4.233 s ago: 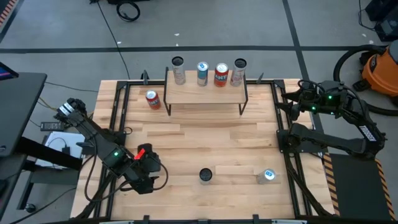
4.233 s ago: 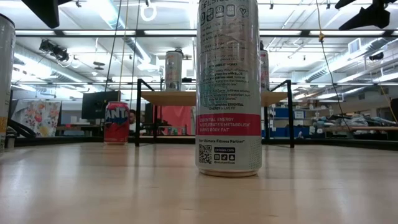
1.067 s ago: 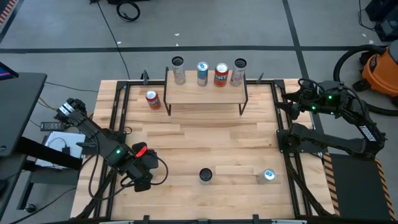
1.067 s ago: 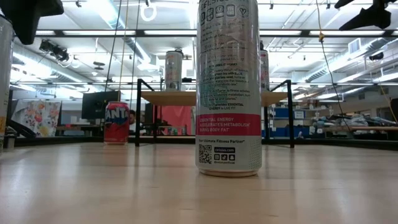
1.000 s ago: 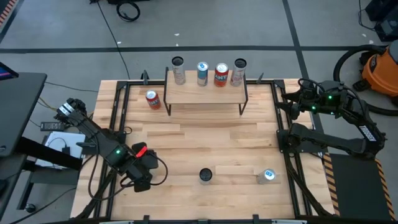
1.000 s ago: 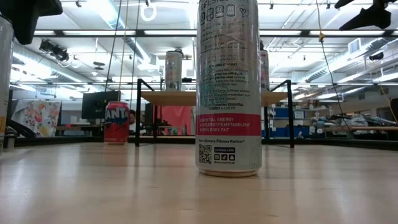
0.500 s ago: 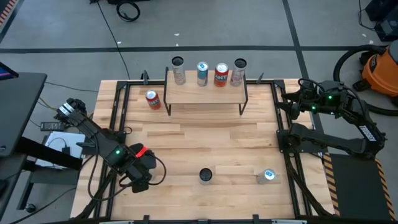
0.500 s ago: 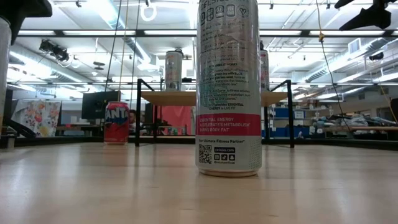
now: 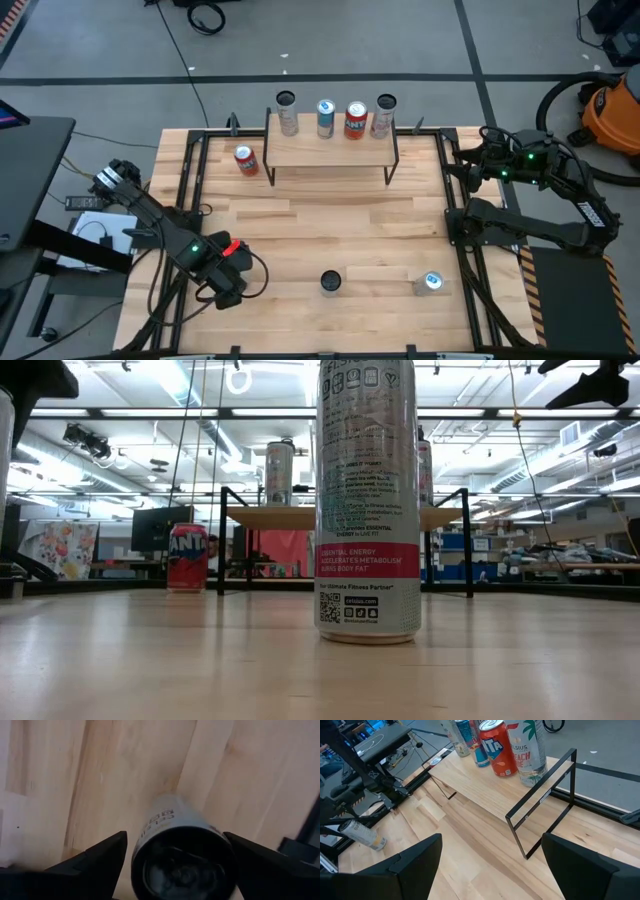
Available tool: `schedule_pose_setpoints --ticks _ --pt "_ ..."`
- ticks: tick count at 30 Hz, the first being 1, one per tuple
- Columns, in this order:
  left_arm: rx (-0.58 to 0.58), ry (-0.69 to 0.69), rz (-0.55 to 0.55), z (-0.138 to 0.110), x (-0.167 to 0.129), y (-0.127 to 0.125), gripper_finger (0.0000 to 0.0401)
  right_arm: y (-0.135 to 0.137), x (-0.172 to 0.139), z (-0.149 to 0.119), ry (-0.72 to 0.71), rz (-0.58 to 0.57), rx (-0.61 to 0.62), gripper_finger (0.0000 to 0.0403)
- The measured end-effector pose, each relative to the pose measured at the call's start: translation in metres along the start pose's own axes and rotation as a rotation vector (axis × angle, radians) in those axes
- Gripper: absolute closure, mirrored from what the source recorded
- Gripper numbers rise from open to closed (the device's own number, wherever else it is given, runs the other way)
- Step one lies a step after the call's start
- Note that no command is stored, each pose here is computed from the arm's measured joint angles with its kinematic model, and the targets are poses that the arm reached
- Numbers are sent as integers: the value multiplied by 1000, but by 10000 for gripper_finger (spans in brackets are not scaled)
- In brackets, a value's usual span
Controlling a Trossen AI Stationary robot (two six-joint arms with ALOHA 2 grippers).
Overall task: Place canned beverage on shelf
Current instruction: Put the white yellow soda can on the shelf aligned with the other white yellow soda can
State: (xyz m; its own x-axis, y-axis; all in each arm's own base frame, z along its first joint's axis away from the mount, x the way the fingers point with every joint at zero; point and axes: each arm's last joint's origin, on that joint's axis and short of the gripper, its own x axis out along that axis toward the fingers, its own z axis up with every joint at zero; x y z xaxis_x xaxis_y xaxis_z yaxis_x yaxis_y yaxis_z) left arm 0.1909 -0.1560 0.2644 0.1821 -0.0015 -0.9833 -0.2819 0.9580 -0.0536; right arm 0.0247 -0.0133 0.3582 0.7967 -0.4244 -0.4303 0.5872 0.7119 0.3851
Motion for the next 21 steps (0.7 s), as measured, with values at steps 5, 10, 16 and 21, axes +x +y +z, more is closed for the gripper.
schedule_pose_setpoints --ticks 5,10,16,21 --pt "-2 8 15 -1 12 0 67 0 0 0 -1 -1 0 50" --pt "-5 15 17 -2 14 1 67 0 0 0 -1 -1 0 50" --pt "-7 8 5 -1 14 0 69 0 0 0 -1 -1 0 50" --pt "1 -4 -14 0 14 -2 99 0 0 0 -1 -1 0 50"
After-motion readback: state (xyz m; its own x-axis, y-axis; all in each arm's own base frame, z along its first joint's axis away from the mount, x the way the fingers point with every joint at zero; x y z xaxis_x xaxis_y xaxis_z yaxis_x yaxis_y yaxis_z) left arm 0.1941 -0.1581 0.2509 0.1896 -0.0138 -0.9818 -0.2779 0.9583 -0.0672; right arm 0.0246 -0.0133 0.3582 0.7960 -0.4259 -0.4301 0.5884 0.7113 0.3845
